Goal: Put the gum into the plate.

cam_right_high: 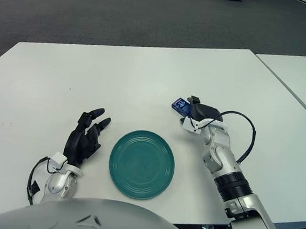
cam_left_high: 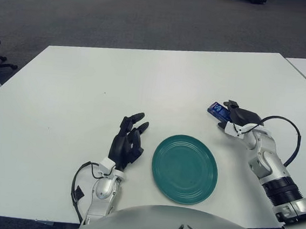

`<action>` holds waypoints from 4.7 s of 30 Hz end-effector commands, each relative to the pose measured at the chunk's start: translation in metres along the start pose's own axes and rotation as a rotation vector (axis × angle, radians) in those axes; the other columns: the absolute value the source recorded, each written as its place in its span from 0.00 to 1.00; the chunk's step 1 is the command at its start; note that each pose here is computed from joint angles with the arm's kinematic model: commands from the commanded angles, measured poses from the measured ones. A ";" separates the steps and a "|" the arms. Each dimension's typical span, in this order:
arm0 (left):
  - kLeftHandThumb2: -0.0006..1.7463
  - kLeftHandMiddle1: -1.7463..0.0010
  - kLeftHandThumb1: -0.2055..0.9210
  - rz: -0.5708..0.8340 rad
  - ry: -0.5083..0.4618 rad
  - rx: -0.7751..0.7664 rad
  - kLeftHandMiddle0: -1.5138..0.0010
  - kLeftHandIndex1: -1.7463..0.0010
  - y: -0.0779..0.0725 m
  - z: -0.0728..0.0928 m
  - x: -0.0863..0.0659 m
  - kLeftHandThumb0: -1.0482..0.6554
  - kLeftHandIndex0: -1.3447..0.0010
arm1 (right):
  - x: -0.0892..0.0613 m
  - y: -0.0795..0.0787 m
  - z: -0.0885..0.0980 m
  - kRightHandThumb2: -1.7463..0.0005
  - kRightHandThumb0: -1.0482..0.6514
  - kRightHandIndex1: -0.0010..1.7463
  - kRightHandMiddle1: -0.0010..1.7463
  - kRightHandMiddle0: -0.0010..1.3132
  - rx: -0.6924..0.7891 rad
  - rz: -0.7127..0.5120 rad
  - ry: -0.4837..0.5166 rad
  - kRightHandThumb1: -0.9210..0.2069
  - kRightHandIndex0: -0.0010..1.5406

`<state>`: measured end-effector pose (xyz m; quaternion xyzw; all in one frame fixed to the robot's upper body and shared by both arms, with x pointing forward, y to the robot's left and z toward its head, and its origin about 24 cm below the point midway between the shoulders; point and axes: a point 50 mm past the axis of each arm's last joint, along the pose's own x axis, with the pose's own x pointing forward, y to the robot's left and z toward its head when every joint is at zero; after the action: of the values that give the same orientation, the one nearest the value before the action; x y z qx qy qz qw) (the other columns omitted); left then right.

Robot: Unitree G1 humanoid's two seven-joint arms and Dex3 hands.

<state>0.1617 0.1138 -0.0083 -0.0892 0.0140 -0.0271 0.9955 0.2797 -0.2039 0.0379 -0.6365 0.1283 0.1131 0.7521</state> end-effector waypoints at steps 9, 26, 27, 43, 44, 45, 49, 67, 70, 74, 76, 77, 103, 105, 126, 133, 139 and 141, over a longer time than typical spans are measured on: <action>0.49 0.75 1.00 0.011 0.058 -0.009 0.68 0.45 0.002 -0.010 -0.007 0.15 0.89 | 0.008 0.002 -0.006 0.72 0.17 0.01 0.24 0.00 -0.023 0.043 0.046 0.00 0.28; 0.49 0.74 1.00 0.018 0.064 0.000 0.70 0.46 -0.001 -0.010 -0.010 0.14 0.89 | 0.017 0.001 -0.004 0.70 0.16 0.05 0.27 0.00 -0.038 0.049 0.082 0.00 0.33; 0.49 0.74 1.00 0.019 0.065 0.000 0.70 0.46 -0.001 -0.010 -0.010 0.14 0.89 | 0.018 0.001 -0.004 0.70 0.16 0.05 0.26 0.00 -0.042 0.054 0.086 0.00 0.33; 0.49 0.72 1.00 0.016 0.055 0.007 0.68 0.45 -0.003 -0.006 -0.013 0.15 0.87 | 0.021 -0.001 -0.010 0.69 0.16 0.54 0.26 0.00 -0.059 0.140 0.122 0.00 0.11; 0.49 0.72 1.00 0.016 0.053 0.008 0.68 0.45 -0.003 -0.005 -0.013 0.15 0.87 | 0.021 -0.001 -0.010 0.69 0.16 0.54 0.26 0.00 -0.057 0.150 0.125 0.00 0.11; 0.49 0.72 1.00 0.015 0.052 0.006 0.68 0.44 -0.004 -0.005 -0.013 0.15 0.87 | 0.021 -0.001 -0.011 0.69 0.16 0.54 0.27 0.00 -0.055 0.168 0.129 0.00 0.11; 0.49 0.71 1.00 0.004 0.063 -0.006 0.67 0.44 -0.003 -0.004 -0.015 0.14 0.86 | 0.018 -0.003 -0.015 0.69 0.17 0.36 0.27 0.00 -0.038 0.299 0.149 0.00 0.18; 0.48 0.70 1.00 -0.041 0.090 -0.084 0.69 0.44 -0.003 0.000 -0.018 0.13 0.87 | 0.015 -0.009 -0.021 0.69 0.16 0.14 0.34 0.00 0.020 0.620 0.093 0.00 0.24; 0.48 0.70 1.00 -0.042 0.091 -0.087 0.69 0.44 -0.002 0.000 -0.018 0.13 0.88 | 0.016 -0.009 -0.021 0.69 0.15 0.10 0.38 0.00 0.017 0.643 0.074 0.00 0.24; 0.49 0.70 1.00 -0.039 0.090 -0.097 0.68 0.44 0.000 0.001 -0.017 0.14 0.88 | 0.018 -0.008 -0.019 0.69 0.14 0.07 0.41 0.00 -0.006 0.693 0.050 0.00 0.24; 0.48 0.70 1.00 -0.038 0.088 -0.100 0.68 0.44 0.001 0.001 -0.016 0.14 0.88 | 0.019 -0.007 -0.019 0.68 0.13 0.06 0.41 0.00 -0.019 0.711 0.049 0.00 0.23; 0.48 0.70 1.00 -0.038 0.088 -0.101 0.68 0.44 0.001 0.001 -0.016 0.14 0.88 | 0.019 -0.007 -0.019 0.68 0.13 0.06 0.41 0.00 -0.024 0.718 0.049 0.00 0.23; 0.49 0.71 1.00 -0.026 0.068 -0.106 0.68 0.44 0.017 0.004 -0.015 0.14 0.85 | 0.020 -0.006 -0.005 0.68 0.15 0.04 0.46 0.00 -0.092 0.556 0.063 0.00 0.29; 0.49 0.71 1.00 -0.025 0.065 -0.105 0.68 0.44 0.017 0.004 -0.015 0.14 0.85 | 0.020 -0.005 -0.004 0.68 0.15 0.04 0.46 0.00 -0.094 0.547 0.067 0.00 0.29; 0.50 0.72 1.00 -0.034 0.065 -0.088 0.68 0.44 0.020 0.005 -0.013 0.13 0.84 | 0.020 0.007 -0.002 0.66 0.11 0.12 0.37 0.00 -0.195 0.392 0.111 0.00 0.33; 0.50 0.72 1.00 -0.042 0.063 -0.084 0.68 0.45 0.018 0.005 -0.013 0.13 0.84 | 0.014 0.017 -0.004 0.71 0.11 0.70 0.45 0.00 -0.201 0.363 0.134 0.00 0.08; 0.51 0.73 1.00 -0.038 0.064 -0.080 0.69 0.46 0.017 0.005 -0.014 0.13 0.86 | 0.010 0.022 -0.007 0.73 0.10 0.85 0.55 0.00 -0.206 0.366 0.148 0.00 0.02; 0.51 0.73 1.00 -0.036 0.065 -0.077 0.70 0.46 0.017 0.005 -0.015 0.13 0.87 | 0.010 0.023 -0.008 0.74 0.09 0.87 0.57 0.00 -0.208 0.373 0.154 0.00 0.01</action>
<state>0.1506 0.1318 -0.0022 -0.1306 0.0312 -0.0483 0.9898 0.2986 -0.2037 0.0396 -0.7017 0.2311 0.1779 0.6501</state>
